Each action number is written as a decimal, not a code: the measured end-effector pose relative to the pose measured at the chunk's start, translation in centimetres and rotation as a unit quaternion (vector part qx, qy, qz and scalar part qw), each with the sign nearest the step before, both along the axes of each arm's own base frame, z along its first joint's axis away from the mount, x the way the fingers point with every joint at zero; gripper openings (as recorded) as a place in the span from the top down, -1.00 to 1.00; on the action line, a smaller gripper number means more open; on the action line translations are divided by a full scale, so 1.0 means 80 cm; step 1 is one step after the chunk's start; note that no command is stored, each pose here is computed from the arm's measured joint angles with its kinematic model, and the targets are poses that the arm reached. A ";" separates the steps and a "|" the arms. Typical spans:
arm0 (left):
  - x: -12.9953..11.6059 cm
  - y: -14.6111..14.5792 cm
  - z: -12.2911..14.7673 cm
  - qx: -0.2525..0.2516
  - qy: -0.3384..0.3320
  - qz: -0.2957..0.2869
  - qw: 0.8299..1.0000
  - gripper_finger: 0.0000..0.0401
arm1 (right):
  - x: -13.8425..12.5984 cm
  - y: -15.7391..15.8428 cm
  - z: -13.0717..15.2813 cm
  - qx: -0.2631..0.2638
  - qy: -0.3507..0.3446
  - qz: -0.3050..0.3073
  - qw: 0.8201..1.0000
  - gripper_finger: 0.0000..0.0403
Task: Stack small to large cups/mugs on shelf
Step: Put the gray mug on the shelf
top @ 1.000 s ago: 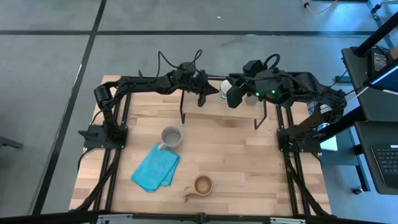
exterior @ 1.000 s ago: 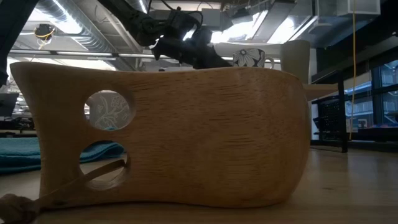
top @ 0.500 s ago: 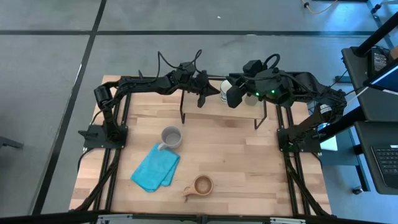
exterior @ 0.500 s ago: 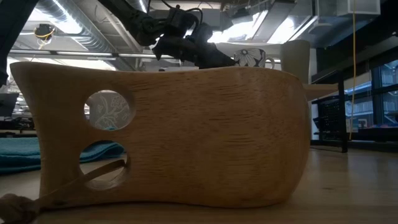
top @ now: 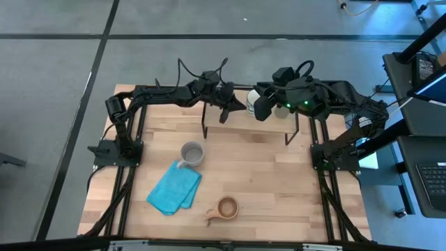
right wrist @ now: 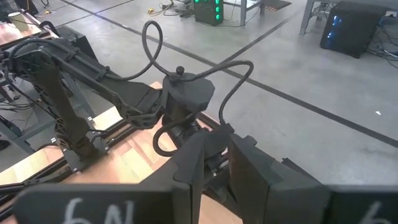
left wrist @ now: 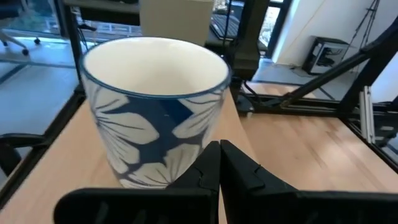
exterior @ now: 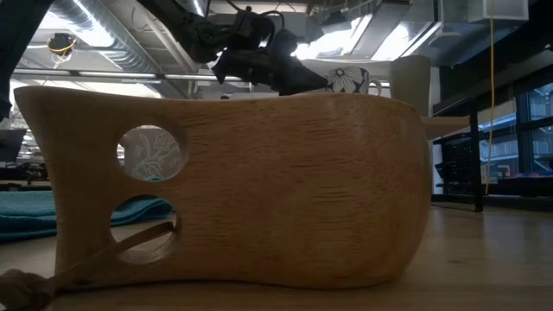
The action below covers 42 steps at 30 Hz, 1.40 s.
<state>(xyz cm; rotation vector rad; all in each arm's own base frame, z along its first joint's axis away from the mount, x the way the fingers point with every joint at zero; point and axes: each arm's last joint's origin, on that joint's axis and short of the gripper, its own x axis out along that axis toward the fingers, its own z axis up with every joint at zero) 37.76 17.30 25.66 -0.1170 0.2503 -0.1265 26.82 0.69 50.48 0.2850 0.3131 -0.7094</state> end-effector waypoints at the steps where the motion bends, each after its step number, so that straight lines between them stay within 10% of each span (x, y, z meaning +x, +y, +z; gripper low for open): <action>1: 0.000 -0.001 -0.001 -0.002 0.005 0.001 1.000 1.00 | 0.000 0.000 0.000 0.000 0.000 0.000 1.000 0.62; 10: -0.022 0.003 -0.008 -0.043 0.095 0.017 0.994 1.00 | 0.000 0.001 0.000 0.004 0.002 0.008 1.000 0.62; 25: -0.125 -0.051 0.066 0.043 0.274 0.096 0.956 1.00 | 0.003 0.000 -0.010 -0.011 0.028 0.007 1.000 0.62; 35: -0.156 -0.076 0.041 0.008 0.401 0.074 0.913 1.00 | 0.014 -0.004 -0.032 0.001 0.055 0.000 0.999 0.62; 42: -0.176 -0.106 0.031 -0.006 0.401 0.068 0.914 1.00 | 0.015 -0.003 -0.036 0.010 0.058 0.004 0.998 0.62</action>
